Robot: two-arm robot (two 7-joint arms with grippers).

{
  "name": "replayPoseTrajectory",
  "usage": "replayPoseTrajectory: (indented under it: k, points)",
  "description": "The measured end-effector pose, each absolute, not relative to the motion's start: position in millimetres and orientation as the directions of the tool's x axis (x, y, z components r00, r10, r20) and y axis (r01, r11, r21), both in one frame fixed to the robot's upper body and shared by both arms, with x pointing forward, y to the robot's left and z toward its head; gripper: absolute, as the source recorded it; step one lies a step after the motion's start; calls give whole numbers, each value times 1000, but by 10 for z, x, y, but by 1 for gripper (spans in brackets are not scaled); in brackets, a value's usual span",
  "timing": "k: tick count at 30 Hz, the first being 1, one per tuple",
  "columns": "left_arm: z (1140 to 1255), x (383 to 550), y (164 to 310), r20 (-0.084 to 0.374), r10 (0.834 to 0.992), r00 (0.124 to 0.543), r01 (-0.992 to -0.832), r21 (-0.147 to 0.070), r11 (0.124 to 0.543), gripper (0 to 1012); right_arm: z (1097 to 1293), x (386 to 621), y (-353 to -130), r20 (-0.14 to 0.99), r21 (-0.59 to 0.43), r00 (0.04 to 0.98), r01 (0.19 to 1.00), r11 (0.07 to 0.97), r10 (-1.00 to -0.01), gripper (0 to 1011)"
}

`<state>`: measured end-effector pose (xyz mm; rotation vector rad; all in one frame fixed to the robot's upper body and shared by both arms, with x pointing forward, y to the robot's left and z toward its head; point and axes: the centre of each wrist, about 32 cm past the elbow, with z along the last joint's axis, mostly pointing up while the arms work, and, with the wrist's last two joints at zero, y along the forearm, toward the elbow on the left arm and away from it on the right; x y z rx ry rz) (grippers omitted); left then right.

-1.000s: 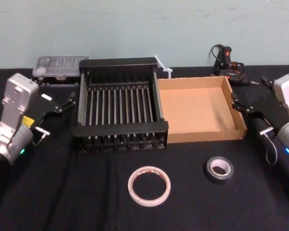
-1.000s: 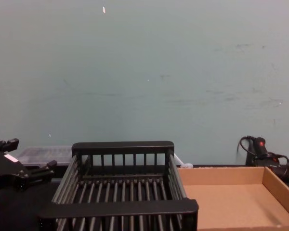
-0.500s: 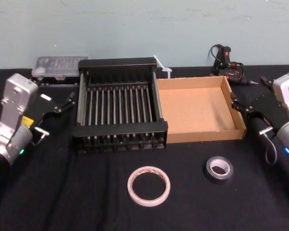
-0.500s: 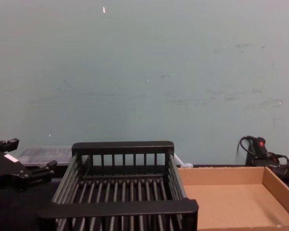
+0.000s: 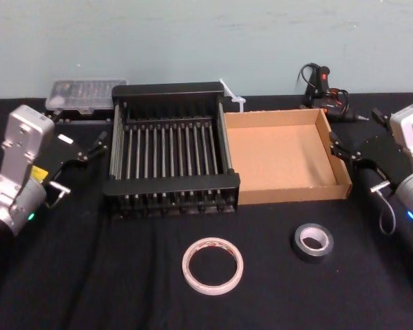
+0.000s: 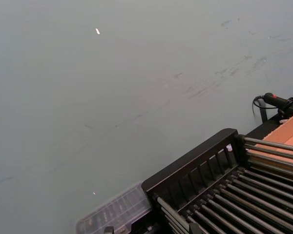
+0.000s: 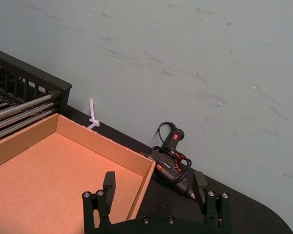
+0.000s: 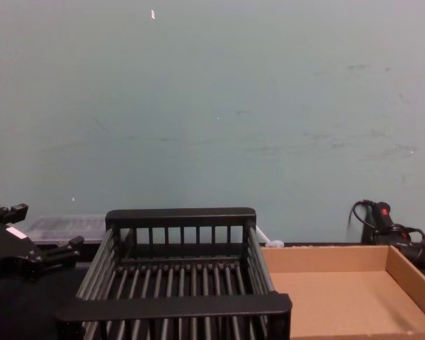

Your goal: Pick up the white tape and place it into the black box , Pick up the silver tape and place it into the brown box.

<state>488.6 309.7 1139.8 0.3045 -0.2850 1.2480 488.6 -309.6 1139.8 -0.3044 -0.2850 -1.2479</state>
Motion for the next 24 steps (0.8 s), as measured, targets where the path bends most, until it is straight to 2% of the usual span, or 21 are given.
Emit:
replayPoseTrajectory:
  k: [24]
  points:
    - [11398,4886,3097,374,880,292,-955,70,287,1001,11398,4887,-3094,370,-68,290,956,286,-882,1002]
